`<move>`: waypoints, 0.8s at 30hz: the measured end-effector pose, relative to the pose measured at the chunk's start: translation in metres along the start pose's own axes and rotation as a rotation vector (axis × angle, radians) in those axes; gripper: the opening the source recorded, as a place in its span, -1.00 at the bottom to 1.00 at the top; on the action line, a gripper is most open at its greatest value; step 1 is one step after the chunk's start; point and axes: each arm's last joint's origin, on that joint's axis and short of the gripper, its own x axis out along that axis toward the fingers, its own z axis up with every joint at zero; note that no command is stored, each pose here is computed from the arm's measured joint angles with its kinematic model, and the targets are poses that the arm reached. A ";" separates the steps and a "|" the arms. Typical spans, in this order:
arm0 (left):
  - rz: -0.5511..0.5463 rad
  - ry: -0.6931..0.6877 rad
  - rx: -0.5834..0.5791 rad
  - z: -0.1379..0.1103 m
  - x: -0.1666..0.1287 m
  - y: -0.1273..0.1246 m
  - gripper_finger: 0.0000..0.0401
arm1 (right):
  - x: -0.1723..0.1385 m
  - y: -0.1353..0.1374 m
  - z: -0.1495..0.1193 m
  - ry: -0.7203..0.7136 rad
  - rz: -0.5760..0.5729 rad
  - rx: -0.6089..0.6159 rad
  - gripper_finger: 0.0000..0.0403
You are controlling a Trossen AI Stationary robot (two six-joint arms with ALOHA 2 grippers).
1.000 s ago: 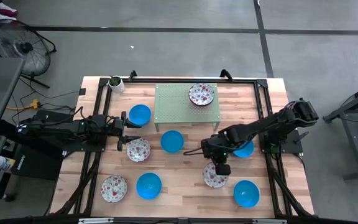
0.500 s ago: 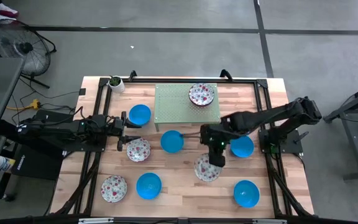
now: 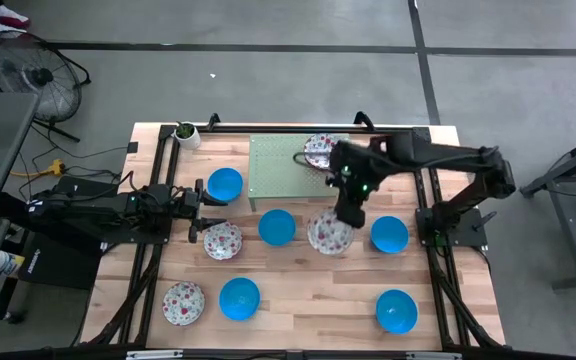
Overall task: Pick & Place Mini bowls
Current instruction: Stack the red bowl on top of the red bowls on the shelf
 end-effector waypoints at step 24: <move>0.000 0.000 0.000 0.000 0.000 0.000 0.17 | -0.065 -0.093 0.024 -0.247 -0.034 0.158 -1.00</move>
